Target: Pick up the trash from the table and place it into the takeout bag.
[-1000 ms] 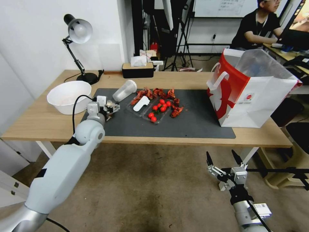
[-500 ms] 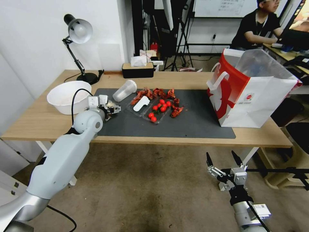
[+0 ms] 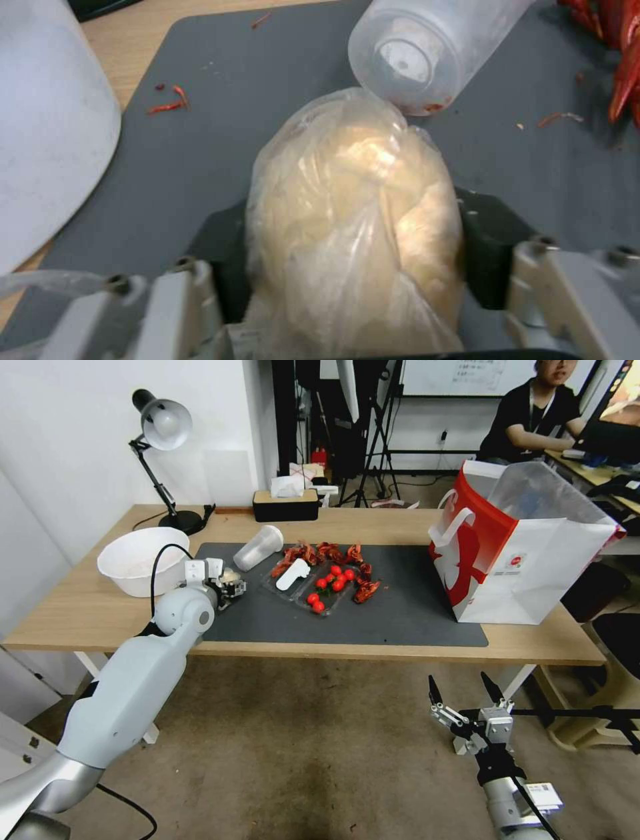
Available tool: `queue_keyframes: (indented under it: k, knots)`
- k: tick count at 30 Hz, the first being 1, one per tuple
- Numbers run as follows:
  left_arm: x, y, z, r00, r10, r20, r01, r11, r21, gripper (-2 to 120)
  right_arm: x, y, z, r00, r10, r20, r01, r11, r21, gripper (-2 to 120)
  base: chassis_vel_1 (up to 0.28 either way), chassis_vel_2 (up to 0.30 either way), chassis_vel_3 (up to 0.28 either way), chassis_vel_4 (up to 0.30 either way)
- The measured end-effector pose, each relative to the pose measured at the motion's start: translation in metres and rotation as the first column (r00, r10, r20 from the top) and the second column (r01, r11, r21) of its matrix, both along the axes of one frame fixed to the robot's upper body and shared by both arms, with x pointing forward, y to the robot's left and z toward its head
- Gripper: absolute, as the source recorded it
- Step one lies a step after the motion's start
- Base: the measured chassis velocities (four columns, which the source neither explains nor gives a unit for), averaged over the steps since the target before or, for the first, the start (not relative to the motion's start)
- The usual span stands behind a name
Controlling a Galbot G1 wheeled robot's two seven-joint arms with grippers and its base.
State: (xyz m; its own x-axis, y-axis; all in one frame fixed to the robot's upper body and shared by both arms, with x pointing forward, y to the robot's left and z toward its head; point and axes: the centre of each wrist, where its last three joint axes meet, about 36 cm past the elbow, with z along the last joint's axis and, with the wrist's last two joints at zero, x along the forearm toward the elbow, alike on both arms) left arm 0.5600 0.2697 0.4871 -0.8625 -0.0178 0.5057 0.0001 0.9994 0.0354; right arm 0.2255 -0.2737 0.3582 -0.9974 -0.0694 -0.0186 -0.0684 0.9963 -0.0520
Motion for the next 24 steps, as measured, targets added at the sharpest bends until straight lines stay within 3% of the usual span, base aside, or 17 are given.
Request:
queue_keyframes:
  k: [3, 8, 11, 18, 22, 24]
  knots:
    - [-0.001, 0.000, -0.001, 1.000, 0.001, 0.005, -0.001, 1.000, -0.001, 46, -0.001, 0.001, 0.000, 1.000, 0.000, -0.001, 0.000, 1.000, -0.001, 100, 0.000, 0.000, 0.000, 0.000]
    - [-0.002, 0.001, -0.001, 1.000, 0.001, 0.009, -0.001, 1.000, -0.001, 34, -0.001, 0.001, 0.000, 1.000, 0.000, -0.001, 0.000, 1.000, -0.001, 100, 0.000, 0.000, 0.000, 0.000]
    - [-0.007, 0.001, 0.004, 1.000, -0.005, 0.025, 0.006, 1.000, -0.020, 17, -0.002, 0.001, 0.000, 1.000, 0.001, -0.001, -0.001, 1.000, -0.002, 100, 0.000, 0.000, 0.000, 0.000]
    - [-0.012, 0.000, 0.026, 0.996, -0.026, 0.082, 0.032, 0.997, -0.070, 9, -0.002, 0.004, 0.001, 1.000, 0.002, 0.003, -0.002, 1.000, -0.007, 100, 0.000, 0.000, 0.000, 0.000]
    - [-0.019, 0.002, 0.046, 0.977, -0.090, 0.196, 0.118, 0.983, -0.137, 9, -0.003, 0.006, 0.001, 1.000, -0.001, 0.005, 0.001, 1.000, 0.000, 100, 0.000, 0.000, 0.000, 0.000]
    - [-0.017, 0.003, 0.045, 0.935, -0.157, 0.318, 0.232, 0.948, -0.216, 9, -0.004, 0.006, -0.001, 1.000, -0.005, 0.002, 0.005, 1.000, 0.002, 100, 0.000, 0.000, 0.000, 0.000]
